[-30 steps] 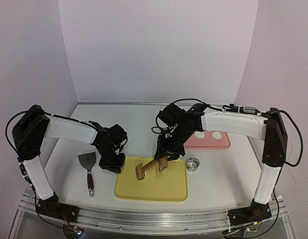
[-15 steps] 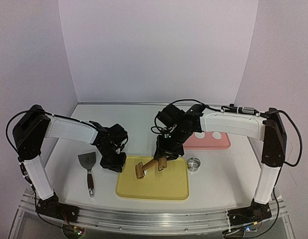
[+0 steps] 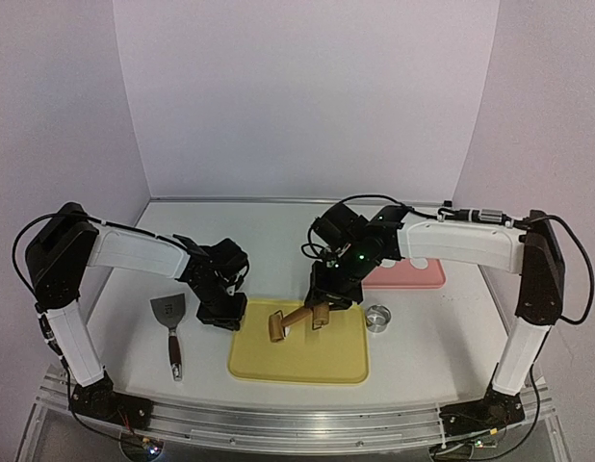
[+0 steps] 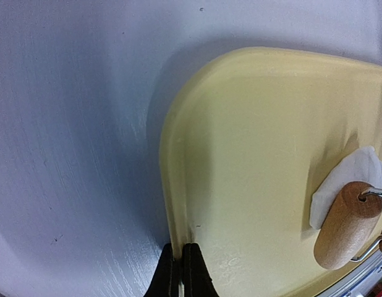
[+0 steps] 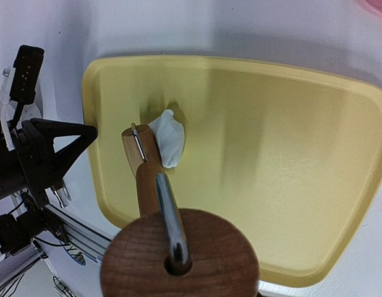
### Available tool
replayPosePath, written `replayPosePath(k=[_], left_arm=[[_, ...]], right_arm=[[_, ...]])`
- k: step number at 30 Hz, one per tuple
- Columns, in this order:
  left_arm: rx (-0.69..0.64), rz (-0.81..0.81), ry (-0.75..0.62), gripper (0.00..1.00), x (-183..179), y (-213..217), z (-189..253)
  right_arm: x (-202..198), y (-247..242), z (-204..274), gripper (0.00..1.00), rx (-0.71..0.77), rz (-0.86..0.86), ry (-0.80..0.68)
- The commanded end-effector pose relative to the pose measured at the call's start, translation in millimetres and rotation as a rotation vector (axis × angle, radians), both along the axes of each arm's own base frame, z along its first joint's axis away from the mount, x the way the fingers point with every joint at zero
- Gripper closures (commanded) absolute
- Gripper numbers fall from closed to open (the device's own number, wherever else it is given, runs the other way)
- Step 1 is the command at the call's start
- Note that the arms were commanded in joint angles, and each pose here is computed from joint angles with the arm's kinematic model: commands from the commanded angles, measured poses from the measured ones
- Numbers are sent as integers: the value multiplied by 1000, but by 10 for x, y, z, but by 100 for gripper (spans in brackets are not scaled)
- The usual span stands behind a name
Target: Roll out the dumpling wrappers from the dough
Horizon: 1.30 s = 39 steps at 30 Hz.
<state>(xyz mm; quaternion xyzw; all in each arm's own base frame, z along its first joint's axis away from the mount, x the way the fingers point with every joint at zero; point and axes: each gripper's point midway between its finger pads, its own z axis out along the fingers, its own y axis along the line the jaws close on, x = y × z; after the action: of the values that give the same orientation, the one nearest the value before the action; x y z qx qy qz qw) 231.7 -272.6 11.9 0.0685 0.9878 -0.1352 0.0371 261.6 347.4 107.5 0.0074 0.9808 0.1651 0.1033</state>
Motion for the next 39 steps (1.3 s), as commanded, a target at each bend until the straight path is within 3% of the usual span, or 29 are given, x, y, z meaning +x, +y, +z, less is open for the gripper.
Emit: replayPosePath(k=[1, 39], left_arm=[[126, -30, 15, 100, -136, 282, -204], [173, -22, 26, 100, -178, 393, -265]], right_arm=[[55, -916, -375, 100, -347, -151, 7], [-101, -1448, -547, 100, -429, -219, 68]])
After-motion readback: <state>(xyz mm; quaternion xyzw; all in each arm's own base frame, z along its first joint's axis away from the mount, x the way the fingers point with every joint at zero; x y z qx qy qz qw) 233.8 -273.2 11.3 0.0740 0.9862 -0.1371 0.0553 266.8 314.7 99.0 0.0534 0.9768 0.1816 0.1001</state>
